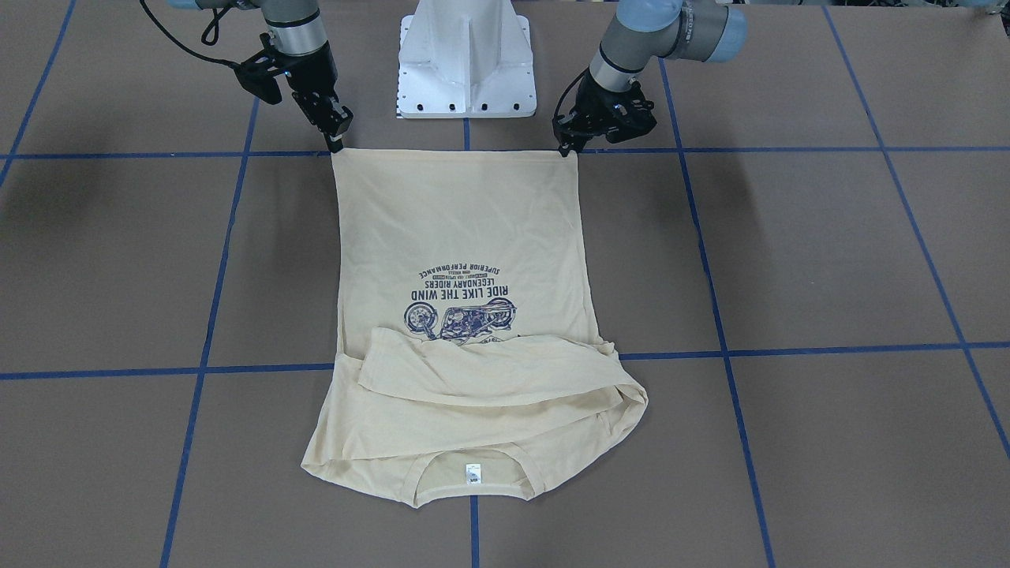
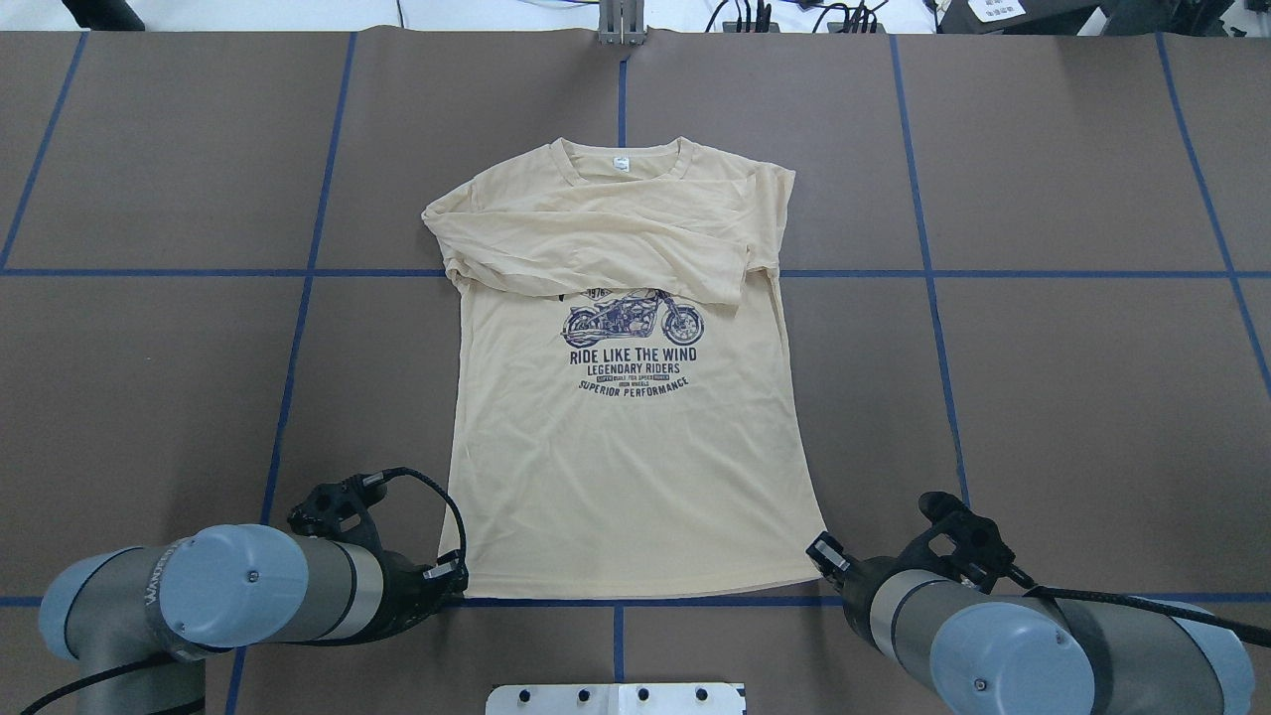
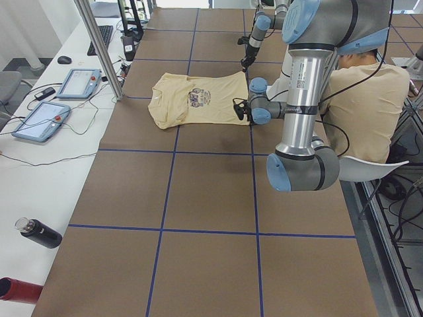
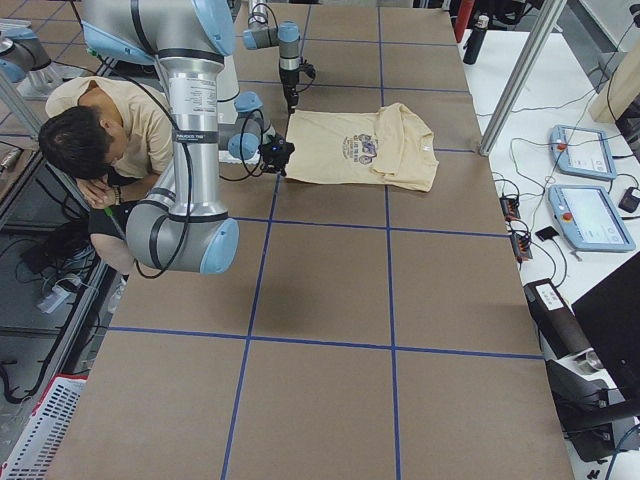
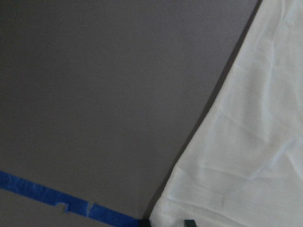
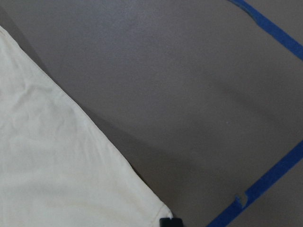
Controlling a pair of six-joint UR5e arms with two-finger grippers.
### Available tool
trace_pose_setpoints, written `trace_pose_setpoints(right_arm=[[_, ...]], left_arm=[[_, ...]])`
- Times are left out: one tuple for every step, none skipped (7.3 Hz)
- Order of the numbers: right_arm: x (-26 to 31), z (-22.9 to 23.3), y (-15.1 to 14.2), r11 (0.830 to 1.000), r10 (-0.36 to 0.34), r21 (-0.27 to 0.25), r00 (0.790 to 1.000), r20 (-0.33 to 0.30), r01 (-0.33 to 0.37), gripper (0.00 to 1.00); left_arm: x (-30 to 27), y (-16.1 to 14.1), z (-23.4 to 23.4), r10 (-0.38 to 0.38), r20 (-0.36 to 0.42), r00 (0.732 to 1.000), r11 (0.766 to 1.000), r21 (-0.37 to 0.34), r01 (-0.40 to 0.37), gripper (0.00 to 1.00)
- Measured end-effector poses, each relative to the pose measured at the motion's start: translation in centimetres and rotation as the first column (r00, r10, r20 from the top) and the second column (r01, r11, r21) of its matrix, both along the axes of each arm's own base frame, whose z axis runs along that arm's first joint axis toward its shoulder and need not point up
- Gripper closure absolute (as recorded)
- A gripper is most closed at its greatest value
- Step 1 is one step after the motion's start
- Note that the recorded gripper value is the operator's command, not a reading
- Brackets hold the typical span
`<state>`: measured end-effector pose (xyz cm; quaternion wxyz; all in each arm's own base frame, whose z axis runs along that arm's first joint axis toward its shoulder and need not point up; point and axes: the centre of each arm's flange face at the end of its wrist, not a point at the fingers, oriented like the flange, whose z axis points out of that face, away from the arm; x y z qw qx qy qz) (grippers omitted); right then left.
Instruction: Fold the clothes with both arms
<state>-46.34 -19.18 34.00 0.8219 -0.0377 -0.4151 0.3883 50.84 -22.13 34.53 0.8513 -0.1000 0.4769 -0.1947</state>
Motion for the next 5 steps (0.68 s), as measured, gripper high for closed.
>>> trace_pose_setpoints(right_arm=[[0.01,0.0,-0.03,1.0,0.001,0.0,1.0,0.0,-0.001,1.0],[0.02,0.0,-0.04,1.0,0.001,0.001,1.0,0.0,-0.001,1.0],[0.03,-0.03,-0.04,1.0,0.002,0.001,1.0,0.001,-0.002,1.0],[0.05,-0.05,-0.06,1.0,0.002,0.001,1.0,0.001,-0.002,1.0],[0.06,-0.06,-0.07,1.0,0.003,0.001,1.0,0.001,-0.003,1.0]], left_arm=[[-0.1,0.01,0.18,0.0,0.003,1.0,1.0,-0.001,0.0,0.64],[-0.16,0.02,0.31,-0.001,0.005,1.0,1.0,-0.001,0.001,0.99],[-0.24,0.02,0.33,-0.001,0.006,1.0,1.0,-0.001,0.001,1.0],[-0.35,0.01,0.28,-0.002,0.004,1.0,1.0,-0.002,0.002,1.0],[-0.56,-0.01,0.05,-0.003,0.0,1.0,1.0,-0.001,0.003,1.0]])
